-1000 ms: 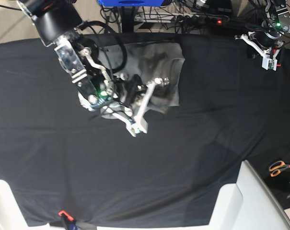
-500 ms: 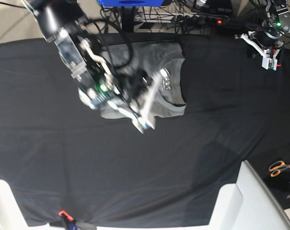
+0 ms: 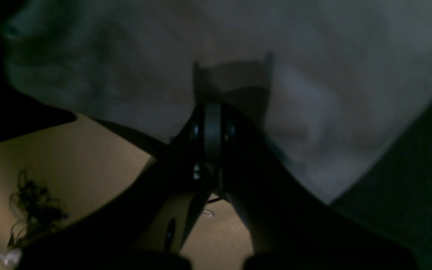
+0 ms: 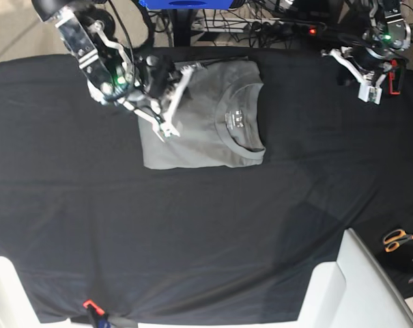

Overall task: Fold the T-shirt properly
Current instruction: 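Open the right gripper and withdraw it from the grey shirt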

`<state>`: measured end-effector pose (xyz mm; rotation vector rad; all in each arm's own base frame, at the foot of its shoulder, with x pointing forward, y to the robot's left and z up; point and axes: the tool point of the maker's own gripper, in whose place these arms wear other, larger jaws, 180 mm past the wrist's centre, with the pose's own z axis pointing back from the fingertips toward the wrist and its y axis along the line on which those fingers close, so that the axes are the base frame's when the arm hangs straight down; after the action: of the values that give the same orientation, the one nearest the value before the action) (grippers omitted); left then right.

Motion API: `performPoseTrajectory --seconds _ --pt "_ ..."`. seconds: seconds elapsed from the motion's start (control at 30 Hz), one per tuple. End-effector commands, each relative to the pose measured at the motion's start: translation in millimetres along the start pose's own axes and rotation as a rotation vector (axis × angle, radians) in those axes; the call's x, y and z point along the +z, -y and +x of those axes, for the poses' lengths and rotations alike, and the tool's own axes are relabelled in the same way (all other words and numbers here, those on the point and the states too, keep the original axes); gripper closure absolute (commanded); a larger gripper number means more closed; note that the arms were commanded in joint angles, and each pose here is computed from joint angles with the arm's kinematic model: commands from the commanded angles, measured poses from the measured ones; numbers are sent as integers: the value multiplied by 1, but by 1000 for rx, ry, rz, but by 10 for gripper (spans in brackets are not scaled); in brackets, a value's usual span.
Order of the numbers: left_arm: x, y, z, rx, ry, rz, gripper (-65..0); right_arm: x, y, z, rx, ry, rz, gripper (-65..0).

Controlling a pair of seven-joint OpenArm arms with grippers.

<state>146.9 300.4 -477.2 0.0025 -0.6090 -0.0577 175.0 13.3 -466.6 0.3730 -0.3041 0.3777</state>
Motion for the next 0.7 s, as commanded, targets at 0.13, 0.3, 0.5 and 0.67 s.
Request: performPoseTrajectory --seconds 0.13,0.3,0.5,0.67 --pt "1 -1 9 -24 23 -5 0 5 -19 -18 -20 -13 42 -2" --pt "1 -1 9 -22 22 -3 0 41 -40 8 27 50 82 -2" --pt "1 -2 9 -23 21 -3 0 60 0 59 -23 145 -11 -2" --pt "1 -2 8 -22 19 -3 0 35 57 63 -117 116 -106 -2"
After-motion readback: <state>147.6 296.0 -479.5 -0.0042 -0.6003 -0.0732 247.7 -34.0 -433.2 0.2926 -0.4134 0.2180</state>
